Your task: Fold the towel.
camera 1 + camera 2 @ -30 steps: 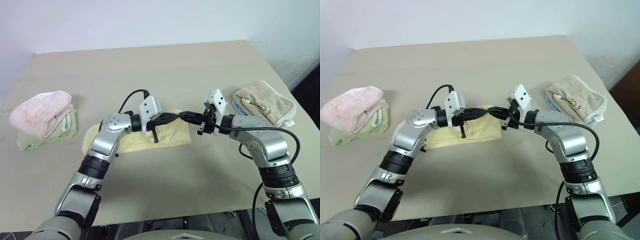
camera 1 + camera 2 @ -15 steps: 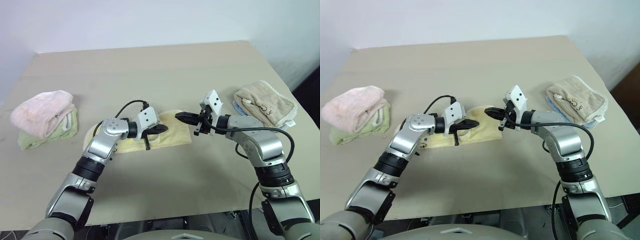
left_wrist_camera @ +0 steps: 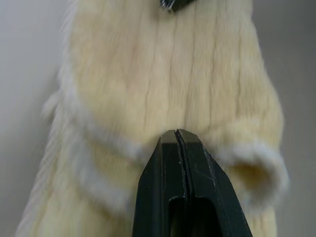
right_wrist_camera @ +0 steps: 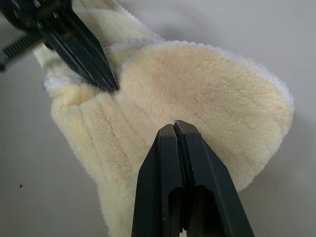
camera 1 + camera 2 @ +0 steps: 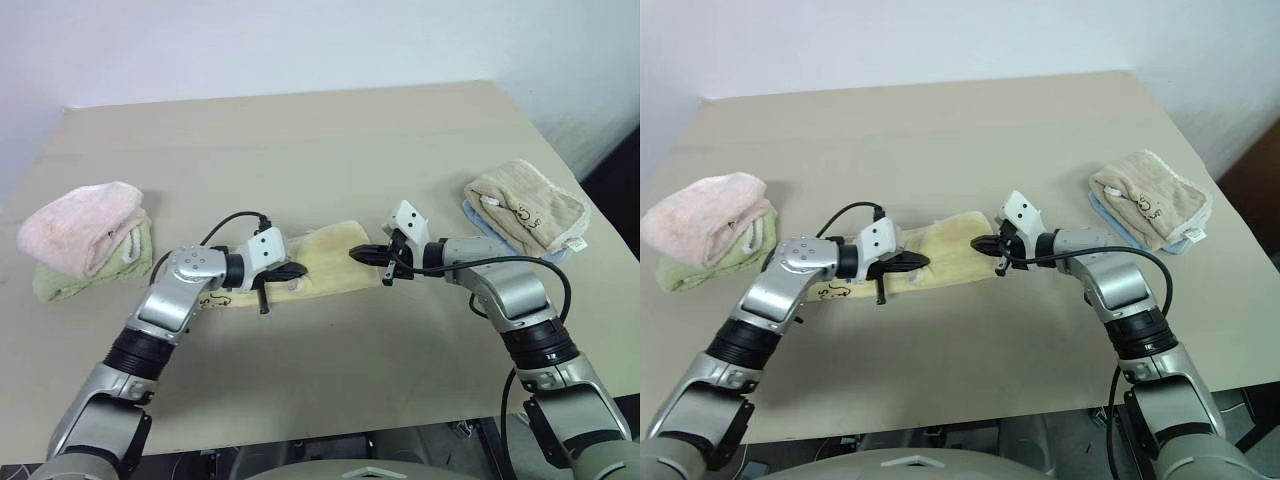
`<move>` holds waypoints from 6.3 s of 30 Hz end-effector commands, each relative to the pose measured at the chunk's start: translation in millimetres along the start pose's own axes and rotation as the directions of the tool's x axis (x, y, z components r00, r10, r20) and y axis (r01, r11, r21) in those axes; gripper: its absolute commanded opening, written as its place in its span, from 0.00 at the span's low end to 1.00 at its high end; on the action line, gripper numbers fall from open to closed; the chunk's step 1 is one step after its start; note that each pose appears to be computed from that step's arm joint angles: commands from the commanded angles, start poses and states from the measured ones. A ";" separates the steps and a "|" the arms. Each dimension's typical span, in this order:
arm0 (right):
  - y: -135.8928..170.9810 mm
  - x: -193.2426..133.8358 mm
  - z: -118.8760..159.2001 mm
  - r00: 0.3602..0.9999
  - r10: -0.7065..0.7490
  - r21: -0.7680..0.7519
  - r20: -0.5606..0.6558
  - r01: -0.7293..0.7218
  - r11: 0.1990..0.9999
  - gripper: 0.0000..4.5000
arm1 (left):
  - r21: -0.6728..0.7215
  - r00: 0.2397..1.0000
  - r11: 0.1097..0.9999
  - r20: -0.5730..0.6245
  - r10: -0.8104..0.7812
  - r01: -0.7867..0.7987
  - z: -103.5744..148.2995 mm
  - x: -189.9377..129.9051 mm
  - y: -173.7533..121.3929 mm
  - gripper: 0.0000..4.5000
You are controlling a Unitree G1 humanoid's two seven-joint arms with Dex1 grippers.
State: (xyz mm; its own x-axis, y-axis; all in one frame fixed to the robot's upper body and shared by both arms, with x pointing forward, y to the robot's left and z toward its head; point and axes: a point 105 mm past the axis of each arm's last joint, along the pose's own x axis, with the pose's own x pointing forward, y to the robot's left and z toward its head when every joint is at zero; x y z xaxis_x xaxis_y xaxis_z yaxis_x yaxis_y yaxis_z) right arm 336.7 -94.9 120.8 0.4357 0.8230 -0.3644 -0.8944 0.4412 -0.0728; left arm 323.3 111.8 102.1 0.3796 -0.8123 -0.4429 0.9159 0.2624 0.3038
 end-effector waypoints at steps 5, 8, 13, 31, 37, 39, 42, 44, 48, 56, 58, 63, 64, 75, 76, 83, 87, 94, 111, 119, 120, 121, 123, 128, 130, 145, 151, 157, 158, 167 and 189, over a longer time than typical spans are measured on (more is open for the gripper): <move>0.3 10.3 -4.8 0.999 -0.004 -0.010 -0.037 0.004 1.000 0.00 | 0.012 1.000 1.000 -0.001 0.026 -0.026 -3.7 -18.9 1.0 0.00; 1.0 12.0 -8.2 0.999 -0.006 -0.002 -0.052 0.006 1.000 0.00 | 0.013 0.999 0.999 0.014 0.039 -0.040 -1.3 -18.0 2.9 0.00; 2.5 5.2 20.9 0.999 0.009 -0.019 0.034 -0.009 1.000 0.00 | 0.018 0.989 0.999 0.143 0.045 -0.048 23.8 -21.0 11.7 0.00; -26.9 27.7 42.5 0.989 -0.072 0.038 0.127 0.068 0.997 0.00 | 0.030 0.910 0.993 0.397 -0.115 0.112 61.5 9.3 -13.8 0.00; -32.5 45.4 29.3 0.990 -0.086 0.079 0.111 0.077 0.994 0.00 | -0.073 0.950 0.992 0.300 -0.081 0.108 18.9 26.0 -21.2 0.00; -32.0 47.7 27.1 0.991 -0.083 0.081 0.108 0.074 0.994 0.00 | -0.096 0.967 0.993 0.250 -0.038 0.064 2.3 28.1 -17.3 0.00; -29.5 50.0 24.5 0.992 -0.074 0.079 0.101 0.066 0.995 0.00 | -0.111 0.986 0.994 0.164 0.024 -0.006 -23.1 28.8 -12.0 0.00; -27.0 50.7 23.5 0.993 -0.068 0.077 0.099 0.060 0.995 0.00 | -0.127 0.991 0.991 0.120 0.060 -0.045 -36.2 27.9 -9.2 0.00; -24.3 49.9 21.3 0.994 -0.061 0.073 0.094 0.055 0.996 0.00 | -0.128 0.984 0.991 0.171 0.047 -0.025 -27.9 26.0 -12.0 0.00; -19.2 46.7 23.1 0.994 -0.038 0.059 0.101 0.032 0.998 0.00 | -0.113 0.933 0.987 0.352 -0.070 0.117 16.9 14.9 -25.5 0.00; -17.8 44.0 27.7 0.993 -0.026 0.052 0.115 0.020 0.998 0.00 | -0.105 0.912 0.981 0.396 -0.108 0.162 30.1 3.6 -29.4 0.00; -9.3 35.2 38.1 0.989 0.016 0.030 0.149 -0.020 0.999 0.00 | -0.142 0.890 0.981 0.453 -0.055 0.132 48.1 -31.3 -16.5 0.00; -6.9 33.0 39.9 0.987 0.026 0.026 0.156 -0.030 0.999 0.00 | -0.159 0.892 0.981 0.452 -0.029 0.113 48.8 -38.6 -12.0 0.00; 4.4 -8.3 51.8 0.979 0.040 0.015 0.199 -0.044 0.999 0.00 | -0.422 0.873 0.885 0.336 0.353 -0.196 18.6 -128.6 5.5 0.00; 9.3 -16.1 53.2 0.977 0.058 0.000 0.204 -0.059 0.998 0.00 | -0.488 0.852 0.844 0.322 0.413 -0.224 10.9 -140.0 -1.4 0.04; 39.4 -55.4 48.1 0.964 0.208 -0.121 0.166 -0.190 0.974 0.00 | -0.769 0.766 0.603 0.250 0.592 -0.215 -5.3 -176.1 -46.5 0.49; 36.3 -65.0 40.9 0.968 0.212 -0.129 0.133 -0.195 0.972 0.00 | -0.873 0.728 0.451 0.185 0.661 -0.188 -18.6 -191.1 -63.5 0.80; 34.3 -63.1 43.2 0.968 0.212 -0.135 0.136 -0.194 0.972 0.00 | -0.980 0.730 0.181 0.061 0.681 -0.087 -60.6 -196.5 -102.7 1.00; 43.9 -55.0 45.0 0.963 0.214 -0.118 0.164 -0.196 0.973 0.00 | -0.995 0.728 0.098 0.057 0.683 -0.015 -66.0 -145.0 -81.1 1.00; 43.9 -53.7 45.5 0.965 0.196 -0.108 0.176 -0.179 0.978 0.00 | -0.997 0.722 -0.001 -0.059 0.690 -0.081 -57.6 -123.0 -60.5 1.00; 43.8 -53.3 45.4 0.965 0.194 -0.106 0.177 -0.177 0.978 0.00 | -0.996 0.717 -0.010 -0.069 0.694 -0.087 -57.0 -123.2 -58.7 1.00; 43.7 -52.6 44.7 0.965 0.193 -0.104 0.179 -0.176 0.979 0.00 | -0.995 0.708 -0.026 -0.084 0.701 -0.093 -56.2 -122.7 -54.3 1.00; 44.0 -51.2 43.7 0.964 0.192 -0.099 0.184 -0.176 0.979 0.00 | -0.994 0.700 -0.046 -0.105 0.707 -0.103 -53.9 -121.0 -47.2 1.00; 43.6 -49.0 43.0 0.964 0.188 -0.097 0.190 -0.173 0.980 0.00 | -0.996 0.680 -0.050 -0.091 0.728 -0.080 -41.4 -118.0 -29.5 1.00; 43.4 -48.6 43.2 0.964 0.186 -0.097 0.191 -0.170 0.981 0.00 | -0.995 0.676 -0.048 -0.094 0.731 -0.087 -40.3 -117.8 -25.9 1.00; 41.1 -55.1 33.9 0.971 0.170 -0.093 0.166 -0.156 0.983 0.00 | -0.991 0.653 -0.036 -0.113 0.749 -0.130 -48.5 -127.9 -18.6 0.79; 39.8 -55.4 33.4 0.972 0.165 -0.096 0.165 -0.150 0.984 0.00 | -0.990 0.653 -0.042 -0.118 0.748 -0.132 -49.3 -129.6 -19.6 0.33; 38.9 -55.7 35.4 0.973 0.165 -0.099 0.163 -0.151 0.984 0.00 | -0.990 0.689 0.077 -0.024 0.725 -0.115 -27.1 -121.3 -13.0 0.03; 38.1 -56.1 35.7 0.973 0.164 -0.100 0.161 -0.149 0.984 0.00 | -0.986 0.704 0.128 0.018 0.710 -0.104 -18.7 -118.0 -10.2 0.03; 32.5 -59.3 37.8 0.976 0.156 -0.109 0.152 -0.140 0.984 0.00 | -0.841 0.828 0.541 0.302 0.472 -0.002 39.0 -91.1 -7.7 0.03; 30.4 -73.0 32.8 0.985 0.118 -0.101 0.125 -0.106 0.989 0.00 | -0.586 0.876 0.761 0.480 0.050 0.278 92.5 23.5 -1.6 0.03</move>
State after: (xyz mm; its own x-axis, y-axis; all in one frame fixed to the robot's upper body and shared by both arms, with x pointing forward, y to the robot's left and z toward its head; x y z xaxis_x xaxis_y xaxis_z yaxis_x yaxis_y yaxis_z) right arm 284.8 -130.2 163.0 0.3318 0.9016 -0.2774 -0.9433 0.3210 -0.0847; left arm 317.6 49.6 161.4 0.3344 -0.9423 0.0127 0.8551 0.2977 -0.4244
